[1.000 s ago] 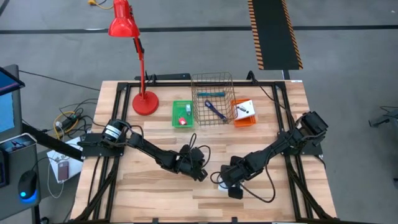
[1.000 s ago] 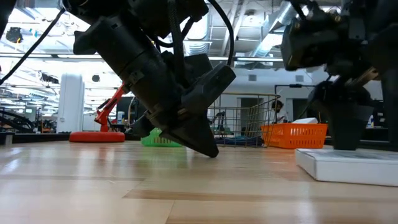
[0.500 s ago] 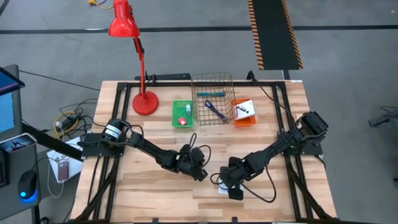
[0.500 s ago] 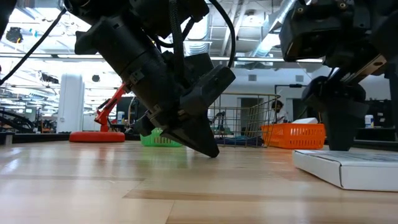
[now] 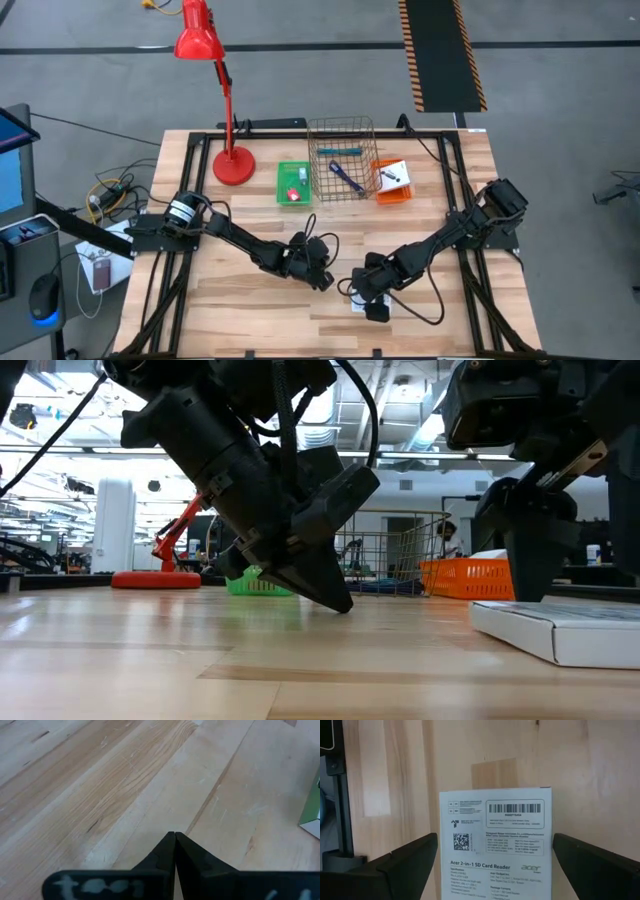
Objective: Pick and place items into bin
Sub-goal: Put the white box into the orange bin
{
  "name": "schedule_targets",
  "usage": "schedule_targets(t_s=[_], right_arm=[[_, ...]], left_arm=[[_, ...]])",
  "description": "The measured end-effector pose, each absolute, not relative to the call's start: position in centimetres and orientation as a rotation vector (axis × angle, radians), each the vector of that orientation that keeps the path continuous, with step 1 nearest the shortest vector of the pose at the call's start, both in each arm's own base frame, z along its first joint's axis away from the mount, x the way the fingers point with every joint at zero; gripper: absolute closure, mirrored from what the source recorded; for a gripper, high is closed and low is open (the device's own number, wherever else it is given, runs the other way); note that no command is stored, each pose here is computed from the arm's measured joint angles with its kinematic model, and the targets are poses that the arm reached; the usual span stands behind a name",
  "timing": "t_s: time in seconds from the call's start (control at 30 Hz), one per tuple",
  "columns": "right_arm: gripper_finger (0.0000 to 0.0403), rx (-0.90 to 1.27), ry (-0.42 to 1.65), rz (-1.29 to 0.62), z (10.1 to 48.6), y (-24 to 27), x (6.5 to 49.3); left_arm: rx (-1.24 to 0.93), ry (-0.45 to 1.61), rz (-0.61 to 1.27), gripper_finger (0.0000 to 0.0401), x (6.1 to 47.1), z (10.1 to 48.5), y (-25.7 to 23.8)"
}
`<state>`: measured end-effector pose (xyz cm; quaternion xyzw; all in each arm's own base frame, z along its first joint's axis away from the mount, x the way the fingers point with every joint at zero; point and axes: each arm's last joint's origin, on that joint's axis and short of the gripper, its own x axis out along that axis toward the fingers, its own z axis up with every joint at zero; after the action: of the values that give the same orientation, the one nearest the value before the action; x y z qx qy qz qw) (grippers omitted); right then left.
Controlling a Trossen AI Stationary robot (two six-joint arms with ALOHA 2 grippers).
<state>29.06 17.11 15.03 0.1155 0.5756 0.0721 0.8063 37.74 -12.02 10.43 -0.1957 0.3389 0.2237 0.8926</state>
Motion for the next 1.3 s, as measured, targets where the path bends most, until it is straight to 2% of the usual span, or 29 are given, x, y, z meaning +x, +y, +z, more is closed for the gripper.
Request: schedule_targets(t_s=[0.53, 0.8, 1.1, 1.3], right_arm=[[0.0012, 0.287, 1.252, 0.143, 15.0, 17.6, 28.7], [0.0012, 0.201, 1.269, 0.095, 14.8, 18.3, 27.6], [0.0012, 0.149, 1.346, 0.069, 12.0, 19.1, 27.7], [0.0018, 0.145, 1.345, 0.065, 11.8, 19.0, 27.9]], left_arm=[[-0.412, 0.703, 0.465, 0.0401, 37.7, 10.4, -12.0], [-0.412, 0.703, 0.464, 0.0401, 37.7, 10.5, -12.0], [-0.413, 0.702, 0.463, 0.0401, 37.8, 10.5, -12.0], [-0.363, 0.707, 0.452, 0.0401, 37.8, 10.5, -12.0]])
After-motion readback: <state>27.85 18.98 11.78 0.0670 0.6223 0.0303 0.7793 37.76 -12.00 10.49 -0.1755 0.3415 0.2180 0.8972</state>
